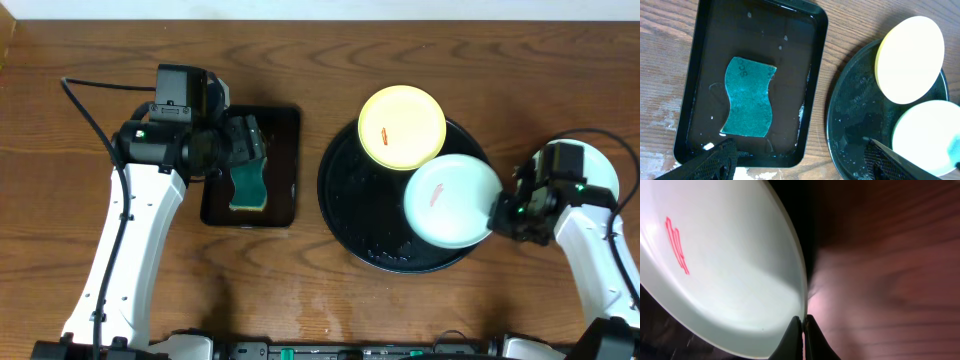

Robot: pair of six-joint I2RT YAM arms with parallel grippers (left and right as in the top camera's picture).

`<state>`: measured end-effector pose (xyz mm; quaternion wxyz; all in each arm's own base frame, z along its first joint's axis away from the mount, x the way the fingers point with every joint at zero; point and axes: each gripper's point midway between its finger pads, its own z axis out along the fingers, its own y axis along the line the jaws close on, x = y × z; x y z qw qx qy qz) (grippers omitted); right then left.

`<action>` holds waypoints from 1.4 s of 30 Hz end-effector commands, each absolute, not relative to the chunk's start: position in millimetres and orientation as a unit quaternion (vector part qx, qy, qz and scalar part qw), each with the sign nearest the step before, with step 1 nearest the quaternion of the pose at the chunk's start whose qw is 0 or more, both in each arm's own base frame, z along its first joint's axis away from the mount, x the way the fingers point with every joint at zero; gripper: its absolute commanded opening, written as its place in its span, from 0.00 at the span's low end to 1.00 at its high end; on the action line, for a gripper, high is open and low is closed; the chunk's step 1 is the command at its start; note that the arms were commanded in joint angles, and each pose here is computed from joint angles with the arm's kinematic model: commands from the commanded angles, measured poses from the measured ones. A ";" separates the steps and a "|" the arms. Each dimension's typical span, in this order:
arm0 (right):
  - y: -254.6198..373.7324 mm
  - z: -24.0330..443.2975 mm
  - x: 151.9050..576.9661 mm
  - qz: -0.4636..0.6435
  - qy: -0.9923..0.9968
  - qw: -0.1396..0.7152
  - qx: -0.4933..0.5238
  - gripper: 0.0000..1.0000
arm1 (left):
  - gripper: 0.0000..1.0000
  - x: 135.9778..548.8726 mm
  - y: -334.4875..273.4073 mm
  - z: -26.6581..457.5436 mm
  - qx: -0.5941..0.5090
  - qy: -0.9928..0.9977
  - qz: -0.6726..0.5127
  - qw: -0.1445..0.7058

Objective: Clean dirty plates on tray and stack at the side

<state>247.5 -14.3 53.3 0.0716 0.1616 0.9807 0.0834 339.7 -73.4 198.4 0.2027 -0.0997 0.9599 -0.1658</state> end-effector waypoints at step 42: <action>73.8 43.3 317.5 0.100 0.990 0.094 -0.028 0.27 | 0.82 336.7 -80.0 204.8 -0.110 0.957 -0.187 0.194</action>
